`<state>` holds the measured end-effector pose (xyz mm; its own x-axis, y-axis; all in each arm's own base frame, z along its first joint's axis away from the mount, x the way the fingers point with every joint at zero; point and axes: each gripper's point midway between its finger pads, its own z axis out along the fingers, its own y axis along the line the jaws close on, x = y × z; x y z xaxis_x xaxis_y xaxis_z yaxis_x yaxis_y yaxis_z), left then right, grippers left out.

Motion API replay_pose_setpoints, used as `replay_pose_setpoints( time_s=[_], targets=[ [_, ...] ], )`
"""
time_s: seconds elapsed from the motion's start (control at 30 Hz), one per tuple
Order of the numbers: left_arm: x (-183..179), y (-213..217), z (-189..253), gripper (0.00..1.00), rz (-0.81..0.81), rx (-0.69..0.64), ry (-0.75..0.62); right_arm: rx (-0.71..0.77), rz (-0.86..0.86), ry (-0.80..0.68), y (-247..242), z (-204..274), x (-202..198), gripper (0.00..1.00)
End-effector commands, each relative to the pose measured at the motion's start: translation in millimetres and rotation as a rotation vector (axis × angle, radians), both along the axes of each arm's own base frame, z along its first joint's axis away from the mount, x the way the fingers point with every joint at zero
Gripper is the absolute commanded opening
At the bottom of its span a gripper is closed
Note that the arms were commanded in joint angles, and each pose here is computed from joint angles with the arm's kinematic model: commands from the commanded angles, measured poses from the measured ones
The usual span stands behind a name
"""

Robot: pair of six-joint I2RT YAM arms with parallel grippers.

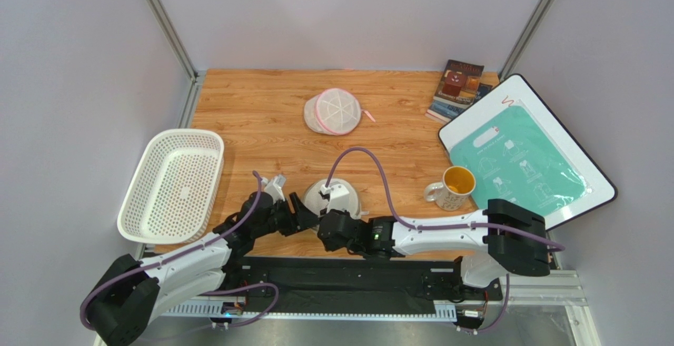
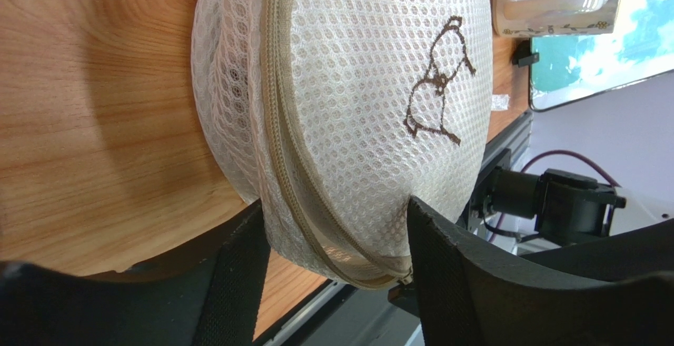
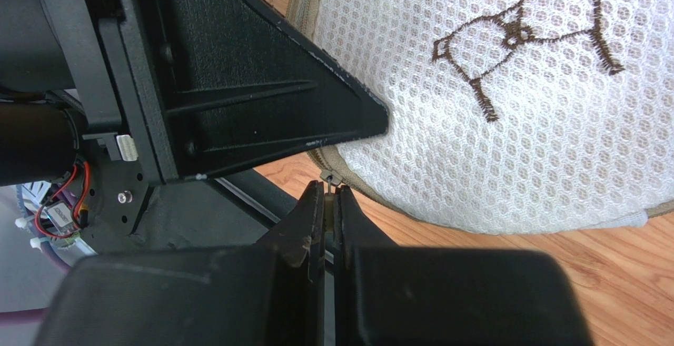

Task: Unzip the laundry bag and remove the bra
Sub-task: Unzip the laundry bag at the center of the board.

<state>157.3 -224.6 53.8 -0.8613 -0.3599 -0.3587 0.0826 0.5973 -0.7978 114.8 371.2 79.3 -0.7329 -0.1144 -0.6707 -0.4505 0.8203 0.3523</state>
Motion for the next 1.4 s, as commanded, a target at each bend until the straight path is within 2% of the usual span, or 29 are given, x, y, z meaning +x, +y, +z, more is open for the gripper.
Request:
replay_pose_setpoints(
  time_s=[0.0,0.07,0.1,0.2,0.27,0.4,0.47,1.37],
  targets=[
    [8.3,-3.2,8.7,0.54,0.021,-0.019,-0.031,0.063,0.014,-0.023,17.5,18.4,0.0,0.00],
    [9.2,-3.3,7.8,0.45,0.024,-0.016,-0.029,0.063,0.009,-0.022,15.7,17.8,0.5,0.00],
    [9.3,-3.0,6.1,0.37,0.025,-0.011,-0.025,0.061,0.009,-0.021,13.9,17.4,0.1,0.00],
    [10.5,-3.7,6.2,0.26,0.027,-0.012,-0.026,0.058,0.002,-0.023,9.7,16.6,0.0,0.00],
    [11.6,-4.0,6.4,0.23,0.030,-0.011,-0.026,0.054,-0.006,-0.026,6.5,15.5,1.3,0.00],
    [14.4,-3.8,8.2,0.08,0.037,-0.005,-0.033,0.049,-0.015,-0.025,0.5,13.7,1.0,0.00],
    [16.0,-3.4,8.9,0.05,0.042,0.002,-0.035,0.048,-0.020,-0.021,-3.7,12.0,0.3,0.00],
    [38.3,-8.2,17.0,0.00,0.069,-0.004,-0.040,0.001,-0.081,0.017,-51.2,-13.1,-10.8,0.00]
  ],
)
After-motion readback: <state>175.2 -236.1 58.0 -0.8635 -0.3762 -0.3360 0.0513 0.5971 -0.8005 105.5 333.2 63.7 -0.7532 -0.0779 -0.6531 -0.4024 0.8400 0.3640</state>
